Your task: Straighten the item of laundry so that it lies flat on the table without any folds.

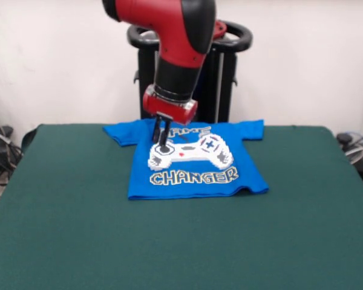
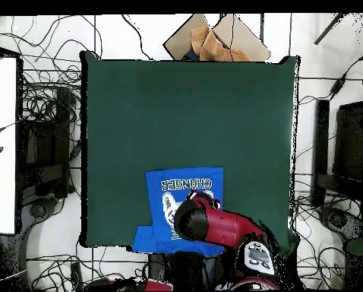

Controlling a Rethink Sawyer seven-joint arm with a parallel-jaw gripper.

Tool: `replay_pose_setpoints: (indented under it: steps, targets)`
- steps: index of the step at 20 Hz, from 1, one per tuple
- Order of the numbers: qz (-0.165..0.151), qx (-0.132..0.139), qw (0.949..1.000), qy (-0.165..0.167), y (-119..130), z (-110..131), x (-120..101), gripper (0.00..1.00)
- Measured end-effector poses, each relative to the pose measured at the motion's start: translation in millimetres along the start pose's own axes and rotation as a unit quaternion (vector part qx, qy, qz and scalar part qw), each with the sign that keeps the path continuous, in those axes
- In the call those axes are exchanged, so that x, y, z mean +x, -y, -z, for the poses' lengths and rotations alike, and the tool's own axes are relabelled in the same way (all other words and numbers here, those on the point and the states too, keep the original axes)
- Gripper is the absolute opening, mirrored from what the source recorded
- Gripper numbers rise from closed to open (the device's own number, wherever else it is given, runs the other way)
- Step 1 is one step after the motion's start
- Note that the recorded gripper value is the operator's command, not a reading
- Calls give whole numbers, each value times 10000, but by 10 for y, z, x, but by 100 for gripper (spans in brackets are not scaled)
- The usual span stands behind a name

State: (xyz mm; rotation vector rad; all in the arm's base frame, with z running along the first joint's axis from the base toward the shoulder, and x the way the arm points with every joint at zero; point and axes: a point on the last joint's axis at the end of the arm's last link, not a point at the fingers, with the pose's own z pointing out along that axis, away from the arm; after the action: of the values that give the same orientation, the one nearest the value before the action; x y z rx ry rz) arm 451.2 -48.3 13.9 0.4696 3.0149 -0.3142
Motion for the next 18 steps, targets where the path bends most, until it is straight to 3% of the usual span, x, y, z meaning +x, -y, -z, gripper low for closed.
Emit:
replay_pose_setpoints:
  steps: [10, 18]
  targets:
    - [73, -176, 9997, -127, -229, 95, -252, 0]
    - [190, -310, 9993, -72, -431, 27, -420, 0]
